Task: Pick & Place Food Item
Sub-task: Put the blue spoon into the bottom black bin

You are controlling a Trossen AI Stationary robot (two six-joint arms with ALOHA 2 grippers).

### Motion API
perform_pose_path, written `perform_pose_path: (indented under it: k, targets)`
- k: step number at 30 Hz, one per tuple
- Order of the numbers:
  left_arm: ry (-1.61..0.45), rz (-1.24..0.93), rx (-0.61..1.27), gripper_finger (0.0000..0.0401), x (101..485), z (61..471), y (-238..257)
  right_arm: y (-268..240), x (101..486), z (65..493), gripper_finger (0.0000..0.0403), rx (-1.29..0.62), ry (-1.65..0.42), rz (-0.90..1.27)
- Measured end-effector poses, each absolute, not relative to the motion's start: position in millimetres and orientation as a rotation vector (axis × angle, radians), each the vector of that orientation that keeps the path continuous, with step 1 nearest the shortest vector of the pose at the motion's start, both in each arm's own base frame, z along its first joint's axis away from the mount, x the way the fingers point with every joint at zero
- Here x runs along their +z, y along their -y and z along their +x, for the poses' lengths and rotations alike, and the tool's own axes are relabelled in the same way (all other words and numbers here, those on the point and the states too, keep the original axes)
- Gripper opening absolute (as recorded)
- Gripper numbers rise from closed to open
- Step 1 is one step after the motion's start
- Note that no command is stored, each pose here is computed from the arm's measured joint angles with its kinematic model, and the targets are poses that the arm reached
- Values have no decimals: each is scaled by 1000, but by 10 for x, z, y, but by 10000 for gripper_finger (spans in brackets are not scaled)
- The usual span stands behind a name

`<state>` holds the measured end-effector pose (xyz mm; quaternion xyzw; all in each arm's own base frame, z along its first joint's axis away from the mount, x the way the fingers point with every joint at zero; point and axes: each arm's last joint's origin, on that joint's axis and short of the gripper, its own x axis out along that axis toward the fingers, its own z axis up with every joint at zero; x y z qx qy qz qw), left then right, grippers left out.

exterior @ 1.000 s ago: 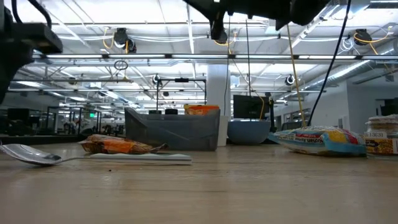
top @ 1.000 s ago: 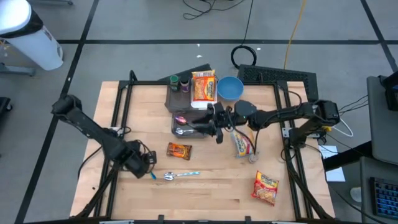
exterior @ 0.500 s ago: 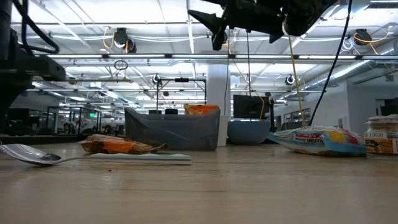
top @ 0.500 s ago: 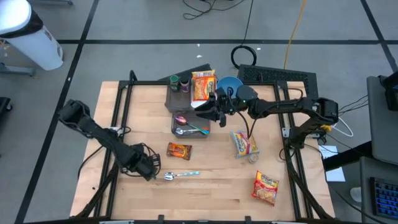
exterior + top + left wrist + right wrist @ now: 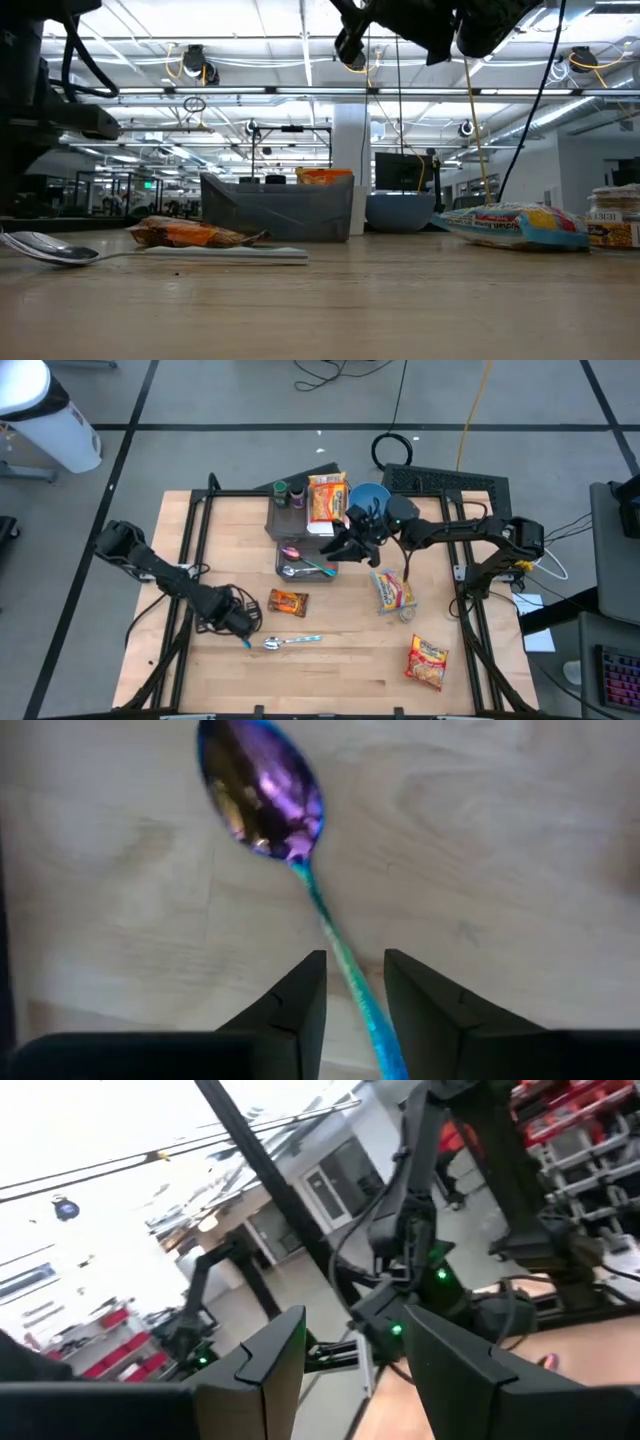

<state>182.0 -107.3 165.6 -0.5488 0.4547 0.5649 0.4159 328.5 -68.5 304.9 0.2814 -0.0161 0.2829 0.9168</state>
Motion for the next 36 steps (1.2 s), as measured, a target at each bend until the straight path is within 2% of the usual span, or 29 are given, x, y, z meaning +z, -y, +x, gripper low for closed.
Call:
perform_pose_path:
  k: [13,24,36]
  targets:
    - [-1159,-1377,1448,107,1571,1757,1064,680,3051,3280,160,602,27,575]
    - [-1131,-1464,1378,108,1358,1743,1009,681,3051,3281,160,599,29,574]
    - [-1153,-1447,1373,99,1340,1728,1004,689,3042,3288,160,567,36,566]
